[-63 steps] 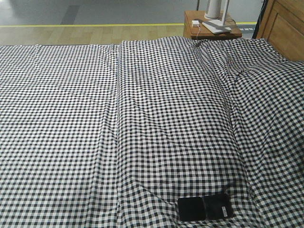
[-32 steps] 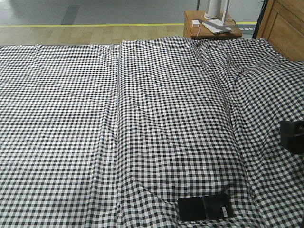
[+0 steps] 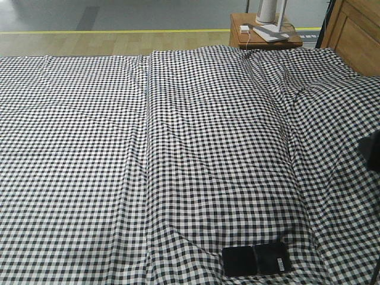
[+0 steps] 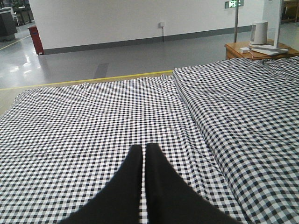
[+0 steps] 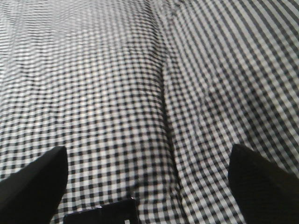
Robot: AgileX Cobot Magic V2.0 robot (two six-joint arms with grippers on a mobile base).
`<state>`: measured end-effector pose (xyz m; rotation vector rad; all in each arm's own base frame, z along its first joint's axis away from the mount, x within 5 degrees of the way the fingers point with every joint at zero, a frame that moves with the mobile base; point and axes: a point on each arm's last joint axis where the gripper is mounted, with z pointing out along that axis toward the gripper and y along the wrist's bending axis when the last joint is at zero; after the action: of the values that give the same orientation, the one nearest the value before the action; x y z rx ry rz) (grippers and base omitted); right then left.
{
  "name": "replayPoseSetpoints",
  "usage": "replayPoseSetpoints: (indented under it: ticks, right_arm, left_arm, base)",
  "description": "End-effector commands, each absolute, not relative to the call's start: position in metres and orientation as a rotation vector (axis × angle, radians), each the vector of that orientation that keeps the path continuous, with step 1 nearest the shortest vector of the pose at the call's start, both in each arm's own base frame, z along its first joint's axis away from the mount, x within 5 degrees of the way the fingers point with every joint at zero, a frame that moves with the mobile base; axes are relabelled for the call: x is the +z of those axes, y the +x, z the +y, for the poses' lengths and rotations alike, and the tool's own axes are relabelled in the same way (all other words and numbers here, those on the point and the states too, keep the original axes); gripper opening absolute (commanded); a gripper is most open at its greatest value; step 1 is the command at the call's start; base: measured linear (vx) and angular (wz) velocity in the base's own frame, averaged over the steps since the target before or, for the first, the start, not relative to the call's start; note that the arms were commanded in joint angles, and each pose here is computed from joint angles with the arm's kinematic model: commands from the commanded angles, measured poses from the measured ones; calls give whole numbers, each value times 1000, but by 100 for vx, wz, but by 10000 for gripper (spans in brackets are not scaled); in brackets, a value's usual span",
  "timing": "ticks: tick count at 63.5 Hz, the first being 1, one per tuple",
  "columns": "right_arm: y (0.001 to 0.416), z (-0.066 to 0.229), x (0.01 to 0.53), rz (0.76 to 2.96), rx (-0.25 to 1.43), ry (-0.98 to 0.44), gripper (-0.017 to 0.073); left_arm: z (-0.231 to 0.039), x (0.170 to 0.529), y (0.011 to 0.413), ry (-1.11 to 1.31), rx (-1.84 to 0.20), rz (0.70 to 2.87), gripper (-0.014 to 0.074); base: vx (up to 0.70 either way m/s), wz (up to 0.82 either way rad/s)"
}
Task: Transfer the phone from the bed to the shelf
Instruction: 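Lower the right gripper toward the black phone on the bed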
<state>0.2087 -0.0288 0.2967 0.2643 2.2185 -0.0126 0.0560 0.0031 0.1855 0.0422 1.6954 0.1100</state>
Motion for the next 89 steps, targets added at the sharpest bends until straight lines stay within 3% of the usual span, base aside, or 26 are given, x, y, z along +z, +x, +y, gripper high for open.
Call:
replayPoseSetpoints:
  ticks: [1,11,27,52,77,89]
  right_arm:
    - [220,-45,312,2199,-22,356,633]
    - [244,-68,298,2349,48,380,631]
    - [296,-87,244,2553,368,271,618]
    - [360,-100,145,2741,723,55,603]
    - [382,-99,37,2804,1110,-20,592]
    - [379,-94,-6,2782,1218,-14,592]
  left_arm:
    - [3,201,55,36,104,1588,1]
    - [3,201,55,36,104,1588,1]
    - [3,201,55,36,104,1588,1]
    - [3,201,55,36,104,1588,1]
    - [3,201,55,36,104,1588,1]
    - [3,201,55,36,104,1588,1]
  base:
    - [0,0]
    - [0,0]
    - [0,0]
    - [0,0]
    - [0,0]
    - [0,0]
